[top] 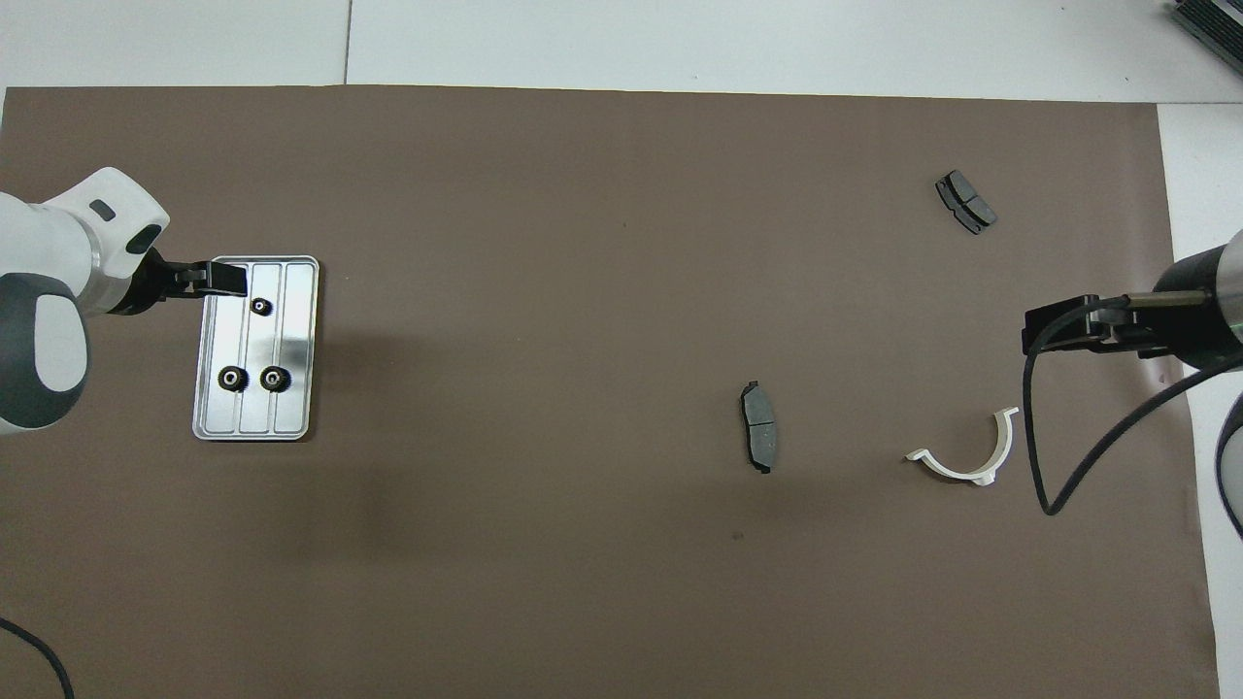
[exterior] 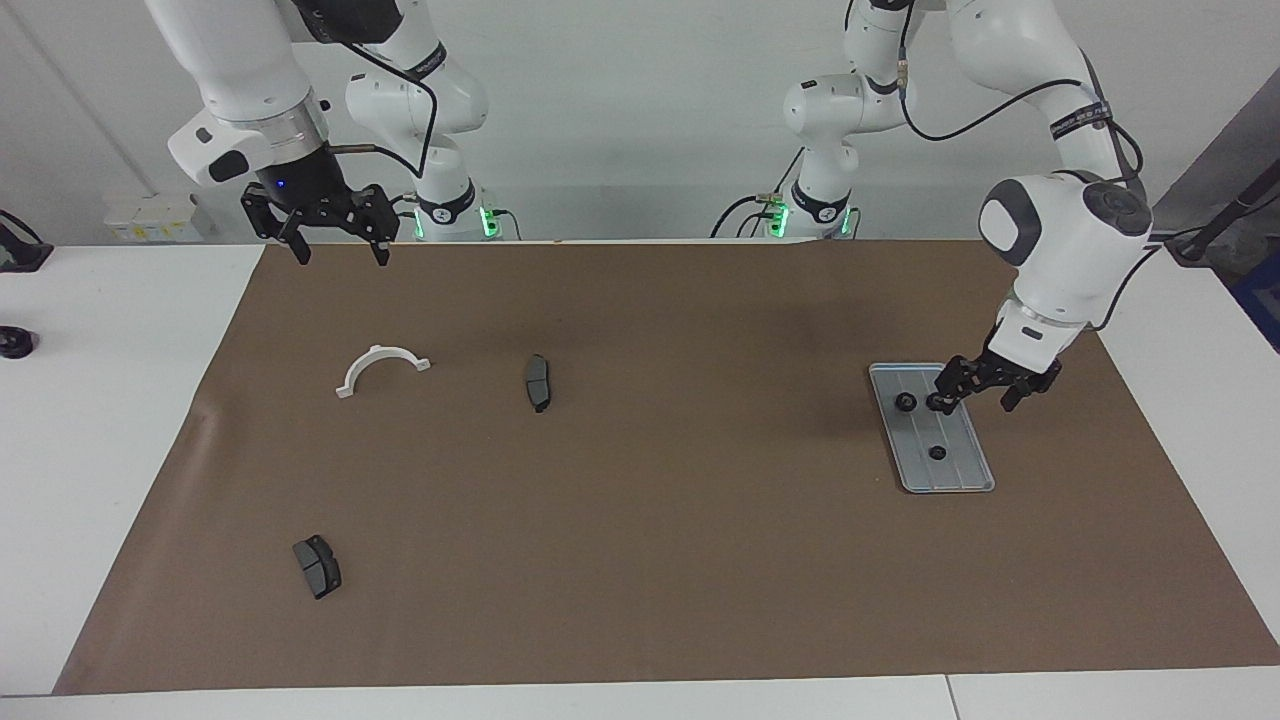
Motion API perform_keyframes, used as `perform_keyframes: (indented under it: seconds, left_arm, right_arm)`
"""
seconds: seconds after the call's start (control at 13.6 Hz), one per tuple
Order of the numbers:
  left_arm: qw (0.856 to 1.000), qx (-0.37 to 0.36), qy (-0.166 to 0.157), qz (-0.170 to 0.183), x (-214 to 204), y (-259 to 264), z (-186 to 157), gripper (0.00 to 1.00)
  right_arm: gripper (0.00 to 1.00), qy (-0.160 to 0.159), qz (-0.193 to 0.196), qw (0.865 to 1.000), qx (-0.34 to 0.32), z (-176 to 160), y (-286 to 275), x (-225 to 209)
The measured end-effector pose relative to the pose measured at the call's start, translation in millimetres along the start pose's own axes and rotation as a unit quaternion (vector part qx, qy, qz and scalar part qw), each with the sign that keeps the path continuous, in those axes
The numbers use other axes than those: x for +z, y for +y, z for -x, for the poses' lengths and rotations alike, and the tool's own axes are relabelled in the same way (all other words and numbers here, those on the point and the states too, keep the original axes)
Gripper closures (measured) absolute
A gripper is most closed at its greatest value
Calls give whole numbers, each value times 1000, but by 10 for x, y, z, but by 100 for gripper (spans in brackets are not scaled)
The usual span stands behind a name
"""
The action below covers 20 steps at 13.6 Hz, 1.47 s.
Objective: Place bearing gear from tray to pile
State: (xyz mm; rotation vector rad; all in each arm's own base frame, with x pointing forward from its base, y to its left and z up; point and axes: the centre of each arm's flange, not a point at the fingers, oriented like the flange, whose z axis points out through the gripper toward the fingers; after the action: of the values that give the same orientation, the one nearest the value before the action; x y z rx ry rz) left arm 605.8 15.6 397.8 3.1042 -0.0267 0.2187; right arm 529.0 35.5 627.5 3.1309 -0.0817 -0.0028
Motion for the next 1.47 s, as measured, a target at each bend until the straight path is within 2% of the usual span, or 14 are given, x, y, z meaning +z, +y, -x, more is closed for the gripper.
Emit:
perform_keyframes:
  seconds: [0.44, 0.51, 0.59, 0.73, 0.88, 1.03, 1.47]
  left_arm:
    - [1000, -1, -10, 1, 733, -33, -20, 0]
    - [1000, 0, -12, 1, 795, -35, -16, 6]
    - [1000, 0, -13, 1, 833, -36, -15, 6]
    - [1000, 0, -13, 1, 848, -35, -13, 29]
    - [1000, 2, -15, 1, 860, -28, -5, 56]
    - [1000, 2, -14, 1, 882, -24, -2, 59]
    - [1000, 5, -22, 2, 978, 16, 52, 59]
  right_arm:
    - [0, 0, 0, 1000, 0, 0, 0, 0]
    - [0, 0, 0, 1000, 0, 0, 0, 0]
    - [0, 0, 0, 1000, 0, 0, 0, 0]
    - [0, 0, 0, 1000, 0, 0, 0, 0]
    - [0, 0, 0, 1000, 0, 0, 0, 0]
    - [0, 0, 0, 1000, 0, 0, 0, 0]
    - [0, 0, 0, 1000, 0, 0, 0, 0]
